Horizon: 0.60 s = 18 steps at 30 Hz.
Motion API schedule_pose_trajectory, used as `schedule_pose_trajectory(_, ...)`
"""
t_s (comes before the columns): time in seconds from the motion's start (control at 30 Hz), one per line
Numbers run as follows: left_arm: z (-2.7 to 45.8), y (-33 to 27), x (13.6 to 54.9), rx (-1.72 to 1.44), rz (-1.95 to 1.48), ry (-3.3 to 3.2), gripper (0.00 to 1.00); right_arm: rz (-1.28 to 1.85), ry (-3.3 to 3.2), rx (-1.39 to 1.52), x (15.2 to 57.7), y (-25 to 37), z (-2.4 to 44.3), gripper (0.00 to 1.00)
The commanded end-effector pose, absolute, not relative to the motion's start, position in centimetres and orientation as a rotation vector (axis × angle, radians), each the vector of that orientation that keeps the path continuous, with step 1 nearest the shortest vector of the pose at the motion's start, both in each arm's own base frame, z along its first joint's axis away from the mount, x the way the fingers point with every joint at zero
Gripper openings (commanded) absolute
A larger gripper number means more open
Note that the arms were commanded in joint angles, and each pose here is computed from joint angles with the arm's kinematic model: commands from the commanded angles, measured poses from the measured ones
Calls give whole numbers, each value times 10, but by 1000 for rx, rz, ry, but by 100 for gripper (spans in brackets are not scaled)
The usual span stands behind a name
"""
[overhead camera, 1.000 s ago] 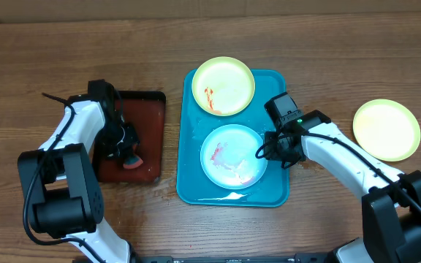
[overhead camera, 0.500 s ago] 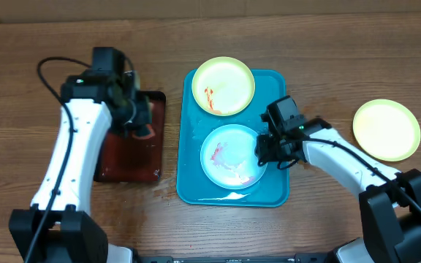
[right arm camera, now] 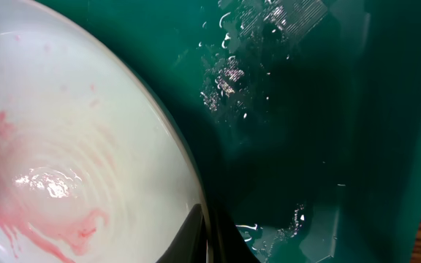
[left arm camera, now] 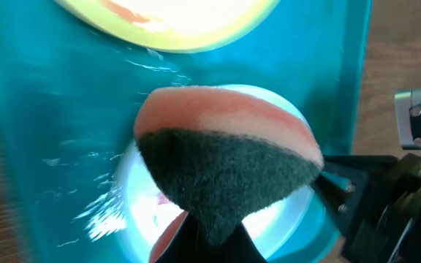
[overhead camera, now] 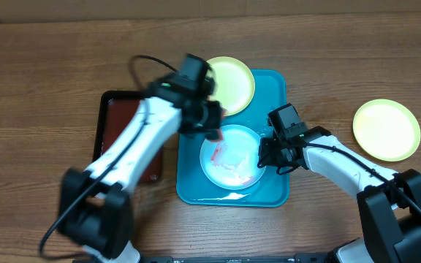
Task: Clean dirty plates on tray and stack at the side
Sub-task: 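Scrub the white plate with the sponge while the right gripper holds its rim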
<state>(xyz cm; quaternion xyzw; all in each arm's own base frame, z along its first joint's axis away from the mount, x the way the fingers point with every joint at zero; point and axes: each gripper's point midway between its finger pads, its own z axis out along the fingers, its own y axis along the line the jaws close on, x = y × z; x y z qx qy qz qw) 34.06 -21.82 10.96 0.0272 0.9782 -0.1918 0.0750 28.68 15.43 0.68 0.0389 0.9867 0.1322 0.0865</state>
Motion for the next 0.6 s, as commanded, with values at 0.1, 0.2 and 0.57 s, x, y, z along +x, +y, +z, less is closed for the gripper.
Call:
schedule_pose_trajectory(0.1,39,-282,309,-87,-752,3171,4,333,2922,177,288,146,7,4)
schedule_pose_trajectory(0.2,16,-289,307,-92,-768,3209,4,332,2922,176,288,146,7,4)
schedule_pose_trajectory(0.57,5,-223,324,-311,-279,3251,4,325,2936,178,285,145,6,4)
